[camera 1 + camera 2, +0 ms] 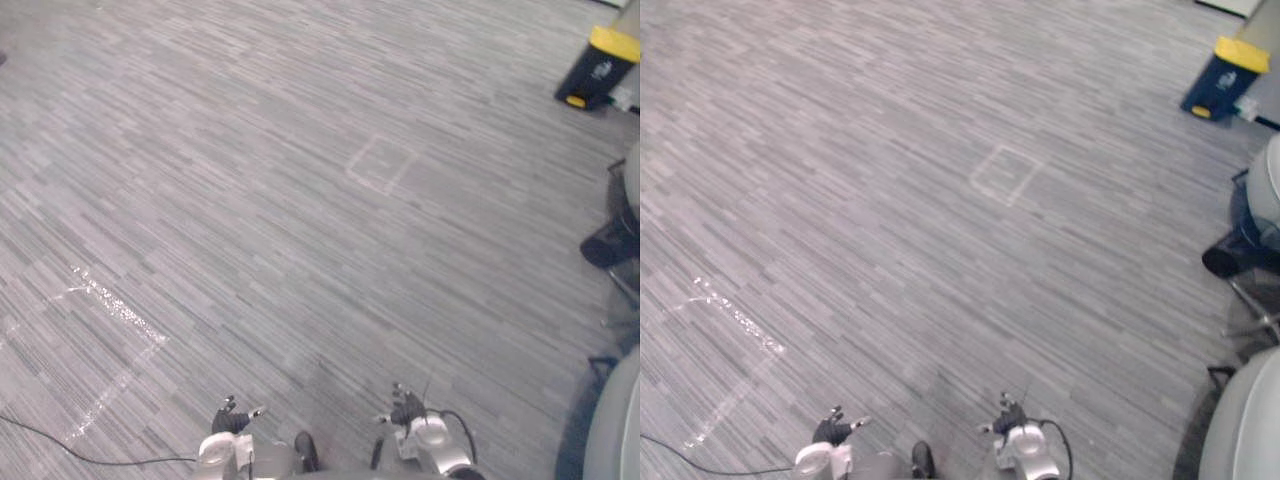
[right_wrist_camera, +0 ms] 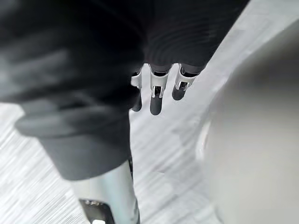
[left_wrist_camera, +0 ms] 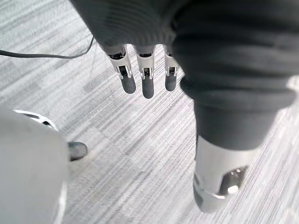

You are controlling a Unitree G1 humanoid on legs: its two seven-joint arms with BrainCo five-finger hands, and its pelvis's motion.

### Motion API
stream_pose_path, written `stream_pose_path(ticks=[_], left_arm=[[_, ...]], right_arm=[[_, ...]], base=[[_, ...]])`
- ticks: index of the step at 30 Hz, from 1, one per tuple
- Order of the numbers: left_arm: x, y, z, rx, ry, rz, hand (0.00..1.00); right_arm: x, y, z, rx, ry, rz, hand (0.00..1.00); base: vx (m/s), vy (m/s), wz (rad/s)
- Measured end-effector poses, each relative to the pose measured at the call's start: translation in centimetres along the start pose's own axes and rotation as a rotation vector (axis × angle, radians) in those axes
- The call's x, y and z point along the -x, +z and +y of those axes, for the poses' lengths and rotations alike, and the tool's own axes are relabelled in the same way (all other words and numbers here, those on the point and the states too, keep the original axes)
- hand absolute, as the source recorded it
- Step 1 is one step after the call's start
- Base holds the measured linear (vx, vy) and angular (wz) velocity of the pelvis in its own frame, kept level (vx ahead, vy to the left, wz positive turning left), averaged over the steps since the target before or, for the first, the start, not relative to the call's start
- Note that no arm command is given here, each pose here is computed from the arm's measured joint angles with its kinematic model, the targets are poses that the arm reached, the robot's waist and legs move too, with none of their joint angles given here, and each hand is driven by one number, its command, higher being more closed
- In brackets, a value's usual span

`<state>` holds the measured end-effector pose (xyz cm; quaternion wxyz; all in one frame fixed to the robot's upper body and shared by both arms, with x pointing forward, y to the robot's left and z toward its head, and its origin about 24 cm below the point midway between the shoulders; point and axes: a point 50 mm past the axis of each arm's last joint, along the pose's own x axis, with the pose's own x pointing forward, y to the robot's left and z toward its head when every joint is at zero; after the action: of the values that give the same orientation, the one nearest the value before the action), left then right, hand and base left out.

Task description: Organize the slippers on the shoe rack

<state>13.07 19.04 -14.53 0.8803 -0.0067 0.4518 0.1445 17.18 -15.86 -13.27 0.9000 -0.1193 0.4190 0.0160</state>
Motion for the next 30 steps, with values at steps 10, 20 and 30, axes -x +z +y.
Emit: stream_pose_path(ticks=[10,20,30], left_arm=[[0.2,-0.6,-1.5,0.035,-0.033,0.026,0.0],[0.3,1.8,-0.9,0.149,0.007,-0.089,0.0],[0.2,0.2,1.7,0.082,0.069,-0.035,0.0]], right_arm=[[0.0,0.7,-0.6,-0.036,-0.028,-0.028,0.0],[1.0,-0.7,2.1,-0.076,0.031,0.002,0.0],[1.2,-2.3,2.9,-0.101,0.045,0.071,0.0]], base=[[0.56,-0.19,0.33],[0.58,-0.042,-0.44],[0.57,0.327,-0.87]])
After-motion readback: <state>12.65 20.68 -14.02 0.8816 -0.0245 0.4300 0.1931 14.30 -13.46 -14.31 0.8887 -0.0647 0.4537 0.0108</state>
